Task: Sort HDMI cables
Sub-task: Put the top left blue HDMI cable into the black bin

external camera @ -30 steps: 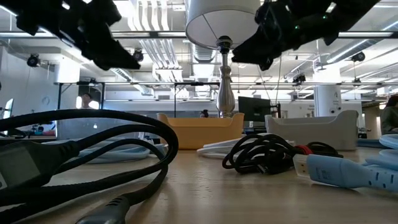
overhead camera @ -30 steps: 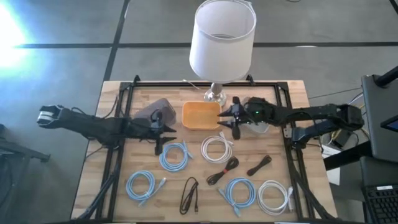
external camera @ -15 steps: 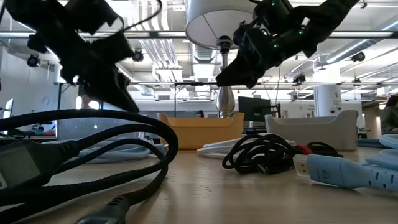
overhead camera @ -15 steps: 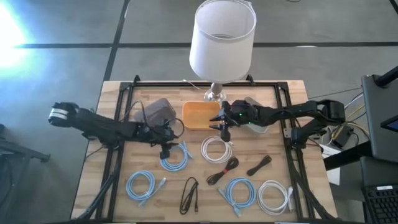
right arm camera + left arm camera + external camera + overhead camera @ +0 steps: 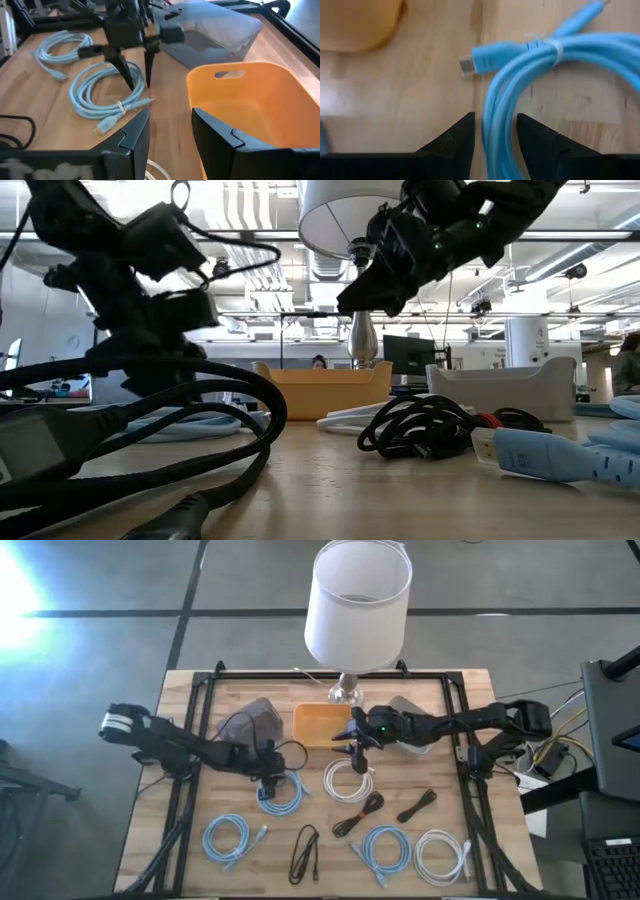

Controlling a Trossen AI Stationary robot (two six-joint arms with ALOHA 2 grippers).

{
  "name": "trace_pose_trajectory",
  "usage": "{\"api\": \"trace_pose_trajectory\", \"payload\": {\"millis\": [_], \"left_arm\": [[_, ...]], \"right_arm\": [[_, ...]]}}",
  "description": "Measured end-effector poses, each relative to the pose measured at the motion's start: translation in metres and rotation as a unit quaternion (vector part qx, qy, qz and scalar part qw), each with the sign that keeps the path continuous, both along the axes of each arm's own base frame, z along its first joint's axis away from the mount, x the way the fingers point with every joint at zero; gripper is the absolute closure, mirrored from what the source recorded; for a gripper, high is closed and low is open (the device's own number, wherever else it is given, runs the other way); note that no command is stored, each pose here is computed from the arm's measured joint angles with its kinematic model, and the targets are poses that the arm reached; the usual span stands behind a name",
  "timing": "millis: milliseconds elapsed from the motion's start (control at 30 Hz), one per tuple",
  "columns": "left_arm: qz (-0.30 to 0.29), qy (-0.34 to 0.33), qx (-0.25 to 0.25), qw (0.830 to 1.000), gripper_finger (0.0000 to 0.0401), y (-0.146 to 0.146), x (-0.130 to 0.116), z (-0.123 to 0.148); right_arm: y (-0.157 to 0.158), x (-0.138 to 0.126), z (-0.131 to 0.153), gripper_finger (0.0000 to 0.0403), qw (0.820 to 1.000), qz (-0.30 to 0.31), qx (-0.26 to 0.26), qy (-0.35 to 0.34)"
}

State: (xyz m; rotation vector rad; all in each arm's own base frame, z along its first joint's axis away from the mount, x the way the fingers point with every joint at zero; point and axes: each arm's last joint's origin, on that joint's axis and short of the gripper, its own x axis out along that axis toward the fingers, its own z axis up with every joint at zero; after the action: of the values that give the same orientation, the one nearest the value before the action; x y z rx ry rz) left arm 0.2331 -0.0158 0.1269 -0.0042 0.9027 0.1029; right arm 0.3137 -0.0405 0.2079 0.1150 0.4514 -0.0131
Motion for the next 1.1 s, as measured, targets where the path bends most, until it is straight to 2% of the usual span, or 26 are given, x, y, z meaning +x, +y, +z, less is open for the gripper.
{"api": "trace_pose_trajectory", "payload": {"millis": [133,367,567,700,867,1000,1100], "left_arm": [[-0.002,0.002,0.001,1.000,0.0279,0.000,0.001,-0.001],[0.000,-0.021,-0.002,1.000,0.0382,0.000,0.000,0.010],[-0.001,-0.074,0.002,0.997,0.0368,-0.002,0.005,0.038],[-0.003,-0.074,0.044,0.996,0.0374,-0.002,0.002,0.062],[0.064,-0.070,0.123,0.988,0.0379,0.005,-0.011,0.106],[0.132,-0.048,0.196,0.970,0.0367,0.012,-0.030,0.134],[0.183,-0.030,0.240,0.953,0.0367,0.017,-0.046,0.145]], "right_arm": [[0.003,0.000,0.000,0.0269,1.000,0.002,0.005,0.000],[0.004,0.000,-0.001,0.0278,1.000,0.000,0.012,0.002],[0.004,0.000,-0.001,0.0282,1.000,0.001,0.012,0.002],[0.004,0.000,-0.001,0.0279,1.000,-0.007,0.027,0.003],[0.004,0.000,-0.002,0.0280,0.999,-0.012,0.038,0.006],[0.004,0.000,-0.002,0.0286,0.999,-0.011,0.035,0.006],[0.004,0.000,-0.002,0.0290,0.999,-0.011,0.035,0.006]]}}
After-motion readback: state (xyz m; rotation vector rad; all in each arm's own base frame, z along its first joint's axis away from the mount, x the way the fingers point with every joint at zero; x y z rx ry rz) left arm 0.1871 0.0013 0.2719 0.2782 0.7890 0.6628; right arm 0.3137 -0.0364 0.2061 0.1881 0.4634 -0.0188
